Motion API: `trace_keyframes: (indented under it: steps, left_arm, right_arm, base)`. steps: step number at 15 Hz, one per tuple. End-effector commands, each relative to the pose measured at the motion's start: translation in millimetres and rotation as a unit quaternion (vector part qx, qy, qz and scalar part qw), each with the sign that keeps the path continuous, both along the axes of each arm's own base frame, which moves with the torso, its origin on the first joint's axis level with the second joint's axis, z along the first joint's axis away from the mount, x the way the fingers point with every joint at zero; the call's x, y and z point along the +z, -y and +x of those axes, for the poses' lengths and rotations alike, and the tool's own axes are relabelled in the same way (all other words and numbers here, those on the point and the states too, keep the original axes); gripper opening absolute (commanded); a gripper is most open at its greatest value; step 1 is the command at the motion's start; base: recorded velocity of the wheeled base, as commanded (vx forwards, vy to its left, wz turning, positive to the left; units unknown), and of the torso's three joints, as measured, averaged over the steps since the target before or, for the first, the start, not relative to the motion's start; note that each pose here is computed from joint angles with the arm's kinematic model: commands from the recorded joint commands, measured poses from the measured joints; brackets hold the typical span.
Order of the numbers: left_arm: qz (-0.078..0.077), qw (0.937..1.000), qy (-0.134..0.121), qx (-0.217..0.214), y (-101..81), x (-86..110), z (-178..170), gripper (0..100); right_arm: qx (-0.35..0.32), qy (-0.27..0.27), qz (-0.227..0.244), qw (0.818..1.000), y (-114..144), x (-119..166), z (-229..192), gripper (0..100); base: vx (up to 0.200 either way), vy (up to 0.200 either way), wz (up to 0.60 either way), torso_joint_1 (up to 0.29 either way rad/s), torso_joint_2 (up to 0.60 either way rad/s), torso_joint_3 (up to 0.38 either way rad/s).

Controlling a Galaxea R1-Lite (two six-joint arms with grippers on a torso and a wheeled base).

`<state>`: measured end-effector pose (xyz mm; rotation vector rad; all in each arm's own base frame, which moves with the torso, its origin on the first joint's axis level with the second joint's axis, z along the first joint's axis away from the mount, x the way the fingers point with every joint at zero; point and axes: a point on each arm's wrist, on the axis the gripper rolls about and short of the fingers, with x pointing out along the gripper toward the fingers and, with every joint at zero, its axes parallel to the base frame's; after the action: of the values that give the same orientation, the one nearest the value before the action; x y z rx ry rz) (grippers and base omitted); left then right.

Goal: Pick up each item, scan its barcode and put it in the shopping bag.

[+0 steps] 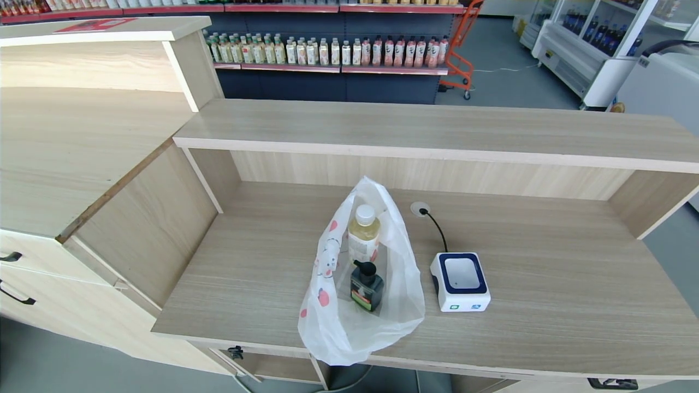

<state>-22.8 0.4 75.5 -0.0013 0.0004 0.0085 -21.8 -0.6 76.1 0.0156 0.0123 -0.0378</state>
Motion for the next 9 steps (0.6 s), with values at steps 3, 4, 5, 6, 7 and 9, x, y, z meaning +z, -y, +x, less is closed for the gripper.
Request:
trace_keyframes:
  steps: [3,4,5,6,7,9]
  left_arm:
    - [0.000,1.0000,0.000,0.000,0.0,0.0,0.0,100]
    - [0.000,1.0000,0.000,0.000,0.0,0.0,0.0,100]
    - [0.000,1.0000,0.000,0.000,0.0,0.0,0.0,100]
    - [0.000,1.0000,0.000,0.000,0.0,0.0,0.0,100]
    - [0.000,1.0000,0.000,0.000,0.0,0.0,0.0,100]
    - [0.000,1.0000,0.000,0.000,0.0,0.0,0.0,100]
  right_arm:
    - [0.000,0.004,-0.003,1.000,0.0,-1.1,-1.0,0]
    - [0.001,0.004,0.001,1.000,0.0,-1.1,-1.0,0]
    - [0.000,0.004,0.001,1.000,0.0,-1.1,-1.0,0]
    - [0.000,0.005,-0.001,1.000,0.0,-0.9,-1.0,0]
    - [0.001,0.005,-0.001,1.000,0.0,-0.9,-1.0,0]
    - [0.000,0.005,0.001,1.000,0.0,-0.9,-1.0,0]
  base:
    - [0.000,0.000,0.00,0.000,0.00,0.000]
    - [0.000,0.000,0.00,0.000,0.00,0.000]
    - [0.000,0.000,0.00,0.000,0.00,0.000]
    - [0.000,0.000,0.00,0.000,0.00,0.000]
    - [0.000,0.000,0.00,0.000,0.00,0.000]
    - [0.000,0.000,0.00,0.000,0.00,0.000]
